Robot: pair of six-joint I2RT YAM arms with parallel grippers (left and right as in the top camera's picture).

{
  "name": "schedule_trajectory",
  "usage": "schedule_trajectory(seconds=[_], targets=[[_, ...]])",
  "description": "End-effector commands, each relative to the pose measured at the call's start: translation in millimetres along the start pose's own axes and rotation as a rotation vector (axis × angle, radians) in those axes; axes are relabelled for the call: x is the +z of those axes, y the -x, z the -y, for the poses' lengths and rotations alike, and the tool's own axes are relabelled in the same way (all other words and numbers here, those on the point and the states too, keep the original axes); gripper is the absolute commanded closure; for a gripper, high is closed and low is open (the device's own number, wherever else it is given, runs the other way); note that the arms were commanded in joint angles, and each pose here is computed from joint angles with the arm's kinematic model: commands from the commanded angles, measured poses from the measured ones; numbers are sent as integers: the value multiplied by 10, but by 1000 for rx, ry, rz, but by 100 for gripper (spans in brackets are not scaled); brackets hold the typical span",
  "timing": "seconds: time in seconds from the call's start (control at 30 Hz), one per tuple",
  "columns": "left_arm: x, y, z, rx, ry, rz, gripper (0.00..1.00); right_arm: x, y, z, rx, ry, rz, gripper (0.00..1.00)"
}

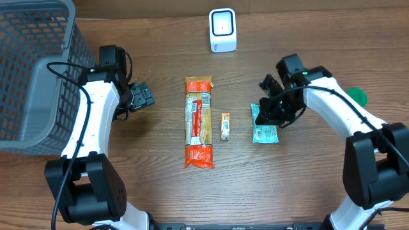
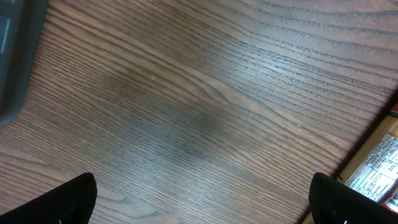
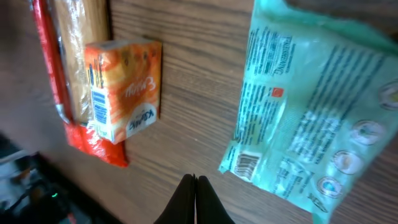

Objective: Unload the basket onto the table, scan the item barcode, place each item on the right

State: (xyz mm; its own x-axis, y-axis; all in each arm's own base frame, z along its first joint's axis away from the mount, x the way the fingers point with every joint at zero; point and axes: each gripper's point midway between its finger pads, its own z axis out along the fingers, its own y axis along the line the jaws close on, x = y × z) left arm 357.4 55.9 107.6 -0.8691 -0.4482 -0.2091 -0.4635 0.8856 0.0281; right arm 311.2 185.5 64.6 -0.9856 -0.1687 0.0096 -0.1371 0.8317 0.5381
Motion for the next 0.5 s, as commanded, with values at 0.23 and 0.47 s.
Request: schedule_trajectory(seconds=[0.23, 0.47], targets=[[-28, 32, 2, 13, 4, 14, 0, 316, -224, 29, 91, 181, -7, 96], [-27, 31, 2, 13, 4, 14, 0, 555, -229, 409, 381, 61, 65, 96]])
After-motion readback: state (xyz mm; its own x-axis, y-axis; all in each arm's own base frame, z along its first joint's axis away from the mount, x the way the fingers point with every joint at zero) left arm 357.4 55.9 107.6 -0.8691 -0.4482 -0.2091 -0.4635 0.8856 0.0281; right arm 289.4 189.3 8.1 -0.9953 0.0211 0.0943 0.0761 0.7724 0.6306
